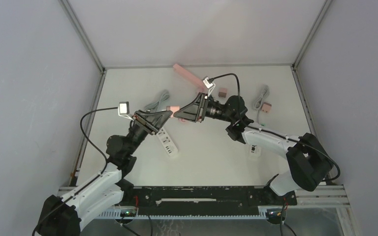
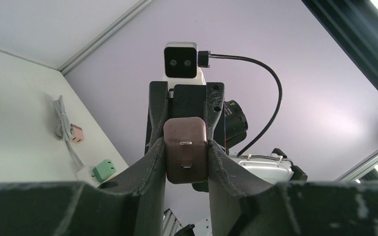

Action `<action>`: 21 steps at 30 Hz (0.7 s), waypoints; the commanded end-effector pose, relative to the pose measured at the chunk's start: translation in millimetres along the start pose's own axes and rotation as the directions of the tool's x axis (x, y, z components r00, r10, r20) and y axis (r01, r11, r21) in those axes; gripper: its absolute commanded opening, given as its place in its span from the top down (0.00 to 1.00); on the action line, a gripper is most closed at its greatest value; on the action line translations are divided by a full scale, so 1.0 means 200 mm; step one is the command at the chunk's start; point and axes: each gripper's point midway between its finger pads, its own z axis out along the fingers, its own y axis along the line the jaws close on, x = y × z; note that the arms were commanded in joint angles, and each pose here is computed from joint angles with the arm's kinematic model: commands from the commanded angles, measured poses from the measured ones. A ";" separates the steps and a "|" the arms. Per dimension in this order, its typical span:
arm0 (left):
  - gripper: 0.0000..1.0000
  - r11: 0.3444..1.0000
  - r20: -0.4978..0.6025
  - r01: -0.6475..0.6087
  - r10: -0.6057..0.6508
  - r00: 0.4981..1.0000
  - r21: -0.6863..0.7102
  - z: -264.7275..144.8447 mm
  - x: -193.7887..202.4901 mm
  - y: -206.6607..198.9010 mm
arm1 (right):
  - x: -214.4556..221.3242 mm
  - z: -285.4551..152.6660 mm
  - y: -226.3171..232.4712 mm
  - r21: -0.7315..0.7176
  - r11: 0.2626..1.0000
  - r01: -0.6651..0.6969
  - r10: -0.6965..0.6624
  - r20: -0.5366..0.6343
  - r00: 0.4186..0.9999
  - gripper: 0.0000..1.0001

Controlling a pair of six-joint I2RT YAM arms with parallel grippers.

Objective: Insert the plug
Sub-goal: Adjust the plug.

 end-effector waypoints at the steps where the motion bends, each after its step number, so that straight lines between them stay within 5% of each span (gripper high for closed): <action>1: 1.00 0.997 -0.007 0.002 -0.001 1.000 0.071 0.00 0.00 -0.08 | -0.06 0.05 0.14 -0.088 0.995 0.044 -0.042 0.019 0.999 0.50; 8: 1.00 0.997 -0.013 -0.008 0.009 1.000 0.070 0.00 0.02 -0.08 | -0.05 0.05 0.16 -0.103 0.994 0.045 -0.044 0.008 0.999 0.54; 12: 0.98 0.998 -0.039 -0.012 0.014 0.999 0.055 0.00 0.04 -0.06 | -0.05 0.04 0.17 -0.102 0.993 0.065 -0.064 0.009 0.998 0.67; 17: 0.82 0.997 -0.056 -0.066 0.064 0.996 -0.042 -0.03 0.06 0.04 | -0.03 0.03 0.16 -0.087 0.993 0.083 -0.085 -0.018 0.996 0.98; 21: 0.60 0.971 -0.071 -0.160 0.149 0.986 -0.180 -0.08 0.05 0.16 | -0.02 0.00 0.12 -0.040 0.995 0.097 -0.098 -0.037 0.994 1.00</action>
